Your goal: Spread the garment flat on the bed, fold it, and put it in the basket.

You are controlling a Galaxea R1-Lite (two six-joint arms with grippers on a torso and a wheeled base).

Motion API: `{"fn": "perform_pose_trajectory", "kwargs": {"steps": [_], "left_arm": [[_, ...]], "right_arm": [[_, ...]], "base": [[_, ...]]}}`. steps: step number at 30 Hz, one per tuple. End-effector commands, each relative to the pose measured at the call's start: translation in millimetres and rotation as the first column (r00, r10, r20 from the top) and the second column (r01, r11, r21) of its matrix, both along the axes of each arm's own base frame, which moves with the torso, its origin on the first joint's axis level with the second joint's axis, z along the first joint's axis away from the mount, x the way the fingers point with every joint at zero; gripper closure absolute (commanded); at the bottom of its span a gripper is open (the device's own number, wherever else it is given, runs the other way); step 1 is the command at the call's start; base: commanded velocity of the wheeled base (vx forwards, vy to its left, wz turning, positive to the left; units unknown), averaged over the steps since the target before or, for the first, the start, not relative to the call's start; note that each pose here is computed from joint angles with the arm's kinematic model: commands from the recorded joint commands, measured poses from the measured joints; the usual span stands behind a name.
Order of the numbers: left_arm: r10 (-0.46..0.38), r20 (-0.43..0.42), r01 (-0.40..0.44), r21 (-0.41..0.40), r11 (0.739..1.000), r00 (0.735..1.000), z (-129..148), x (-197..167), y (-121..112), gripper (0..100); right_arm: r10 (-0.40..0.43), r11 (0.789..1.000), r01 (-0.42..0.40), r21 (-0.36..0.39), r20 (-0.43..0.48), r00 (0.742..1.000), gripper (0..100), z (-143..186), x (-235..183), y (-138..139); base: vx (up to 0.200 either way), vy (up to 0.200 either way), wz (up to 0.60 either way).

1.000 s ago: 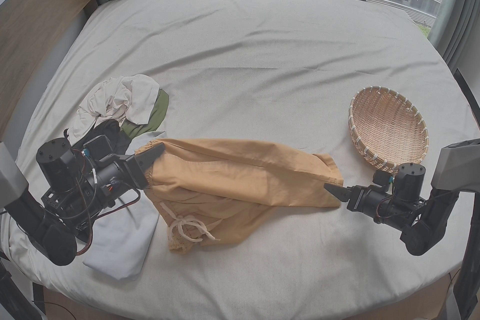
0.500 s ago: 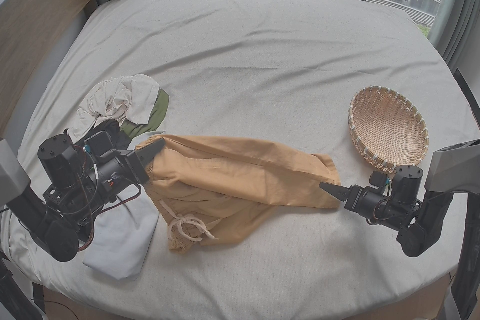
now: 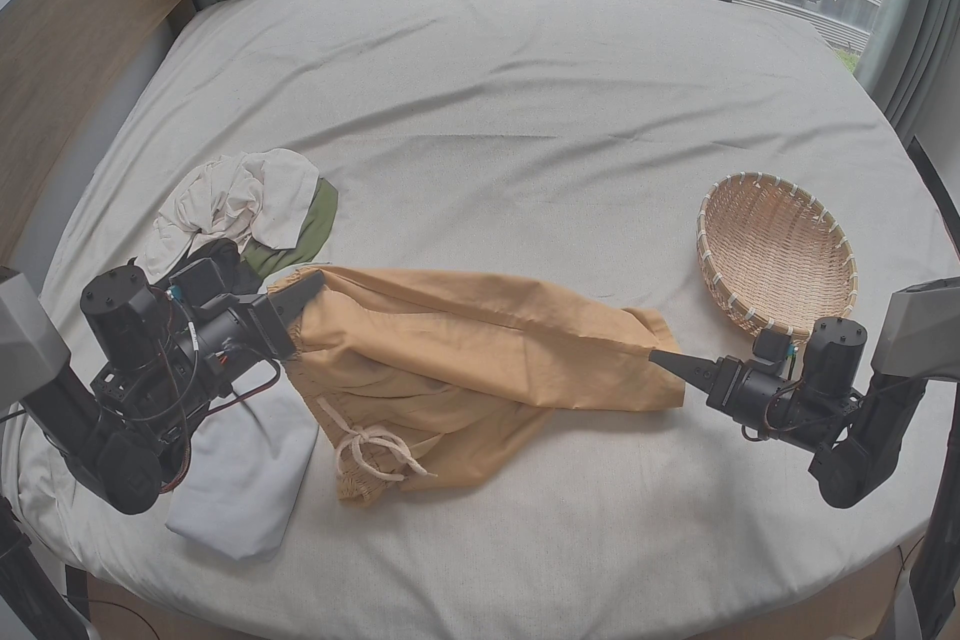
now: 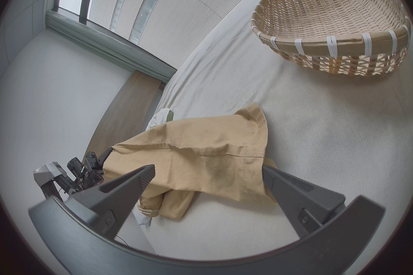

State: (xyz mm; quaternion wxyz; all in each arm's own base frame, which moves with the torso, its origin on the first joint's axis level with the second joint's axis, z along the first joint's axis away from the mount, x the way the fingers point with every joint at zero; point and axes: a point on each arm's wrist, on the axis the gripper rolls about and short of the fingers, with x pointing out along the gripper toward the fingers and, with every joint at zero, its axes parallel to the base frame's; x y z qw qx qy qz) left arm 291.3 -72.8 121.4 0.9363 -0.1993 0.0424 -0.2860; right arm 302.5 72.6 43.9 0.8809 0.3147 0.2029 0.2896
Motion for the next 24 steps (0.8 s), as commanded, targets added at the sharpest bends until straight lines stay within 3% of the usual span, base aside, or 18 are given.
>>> {"fn": "perform_pose_trajectory", "kwargs": {"steps": [1, 24], "left_arm": [[-0.011, 0.004, 0.011, -0.002, 1.0, 1.0, 0.4, -1.6, -2.9, 100], [-0.039, 0.016, 0.039, -0.006, 0.999, 0.999, -2.2, -4.6, -10.7, 100]], "right_arm": [[0.004, 1.0, -0.004, 0.008, 0.021, 1.0, 0, 3.0, 5.2, 1.6], [0.052, 0.997, -0.053, 0.065, 0.007, 0.999, 0, -15.8, 37.4, 14.0]], "base": [[0.0, 0.0, 0.0], [0.0, 0.0, 0.0]]}}
